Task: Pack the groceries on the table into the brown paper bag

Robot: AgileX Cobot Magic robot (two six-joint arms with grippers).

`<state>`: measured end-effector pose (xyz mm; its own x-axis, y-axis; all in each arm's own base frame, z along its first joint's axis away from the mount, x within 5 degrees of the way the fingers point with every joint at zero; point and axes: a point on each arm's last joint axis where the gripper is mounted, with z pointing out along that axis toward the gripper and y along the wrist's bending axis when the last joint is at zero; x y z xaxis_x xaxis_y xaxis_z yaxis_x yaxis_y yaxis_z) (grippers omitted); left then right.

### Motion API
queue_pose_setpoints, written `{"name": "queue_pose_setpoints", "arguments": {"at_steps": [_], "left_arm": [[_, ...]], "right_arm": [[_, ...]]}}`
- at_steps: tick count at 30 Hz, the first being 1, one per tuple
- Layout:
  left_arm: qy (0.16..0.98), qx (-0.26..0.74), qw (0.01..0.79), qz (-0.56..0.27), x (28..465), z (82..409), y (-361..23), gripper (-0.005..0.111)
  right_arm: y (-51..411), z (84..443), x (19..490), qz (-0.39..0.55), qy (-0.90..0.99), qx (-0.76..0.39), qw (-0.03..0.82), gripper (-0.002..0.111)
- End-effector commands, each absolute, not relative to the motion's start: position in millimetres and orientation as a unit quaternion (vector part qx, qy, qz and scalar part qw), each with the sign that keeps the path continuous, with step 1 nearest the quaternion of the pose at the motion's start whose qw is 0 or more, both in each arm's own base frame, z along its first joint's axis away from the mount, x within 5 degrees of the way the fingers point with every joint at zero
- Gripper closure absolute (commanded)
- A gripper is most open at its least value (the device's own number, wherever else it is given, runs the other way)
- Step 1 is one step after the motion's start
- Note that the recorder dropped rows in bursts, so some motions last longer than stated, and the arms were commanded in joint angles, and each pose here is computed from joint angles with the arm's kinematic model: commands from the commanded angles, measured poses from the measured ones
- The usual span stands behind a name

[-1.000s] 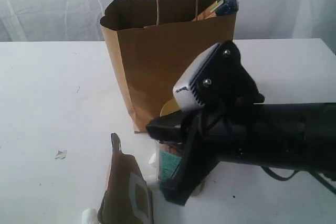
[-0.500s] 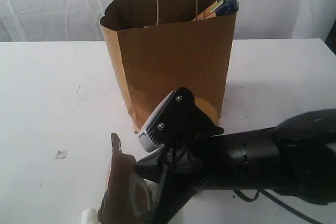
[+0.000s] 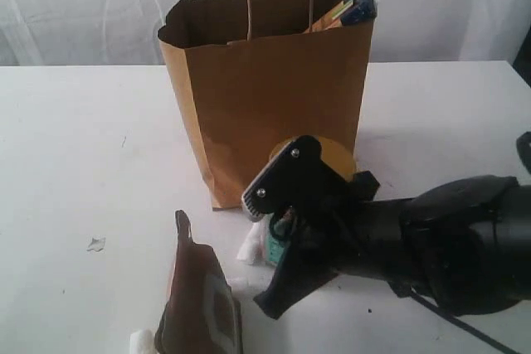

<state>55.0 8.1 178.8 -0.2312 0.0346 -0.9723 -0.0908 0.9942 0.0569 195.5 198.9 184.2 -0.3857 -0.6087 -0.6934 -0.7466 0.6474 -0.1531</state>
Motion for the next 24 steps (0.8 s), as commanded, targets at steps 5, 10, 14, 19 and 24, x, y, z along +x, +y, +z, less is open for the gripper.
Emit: {"name": "queue_pose_setpoints", "arguments": {"at_steps": [5, 10, 14, 19, 24], "left_arm": [[0.782, -0.018, 0.622, 0.049, 55, 178, 8, 0.107], [0.782, -0.018, 0.622, 0.049, 55, 178, 8, 0.107], [0.782, -0.018, 0.622, 0.049, 55, 178, 8, 0.107], [0.782, -0.018, 0.622, 0.049, 55, 178, 8, 0.107], [0.782, -0.018, 0.622, 0.049, 55, 178, 8, 0.107]], "right_arm": [[184, 177, 201, 0.024, 0.854, -0.364, 0.370, 0.108], [168, 188, 207, -0.047, 0.857, -0.328, 0.395, 0.108], [157, 198, 209, -0.094, 0.856, -0.298, 0.412, 0.108], [155, 205, 208, -0.093, 0.851, -0.296, 0.423, 0.108], [155, 216, 203, -0.063, 0.845, -0.297, 0.439, 0.108]]}}
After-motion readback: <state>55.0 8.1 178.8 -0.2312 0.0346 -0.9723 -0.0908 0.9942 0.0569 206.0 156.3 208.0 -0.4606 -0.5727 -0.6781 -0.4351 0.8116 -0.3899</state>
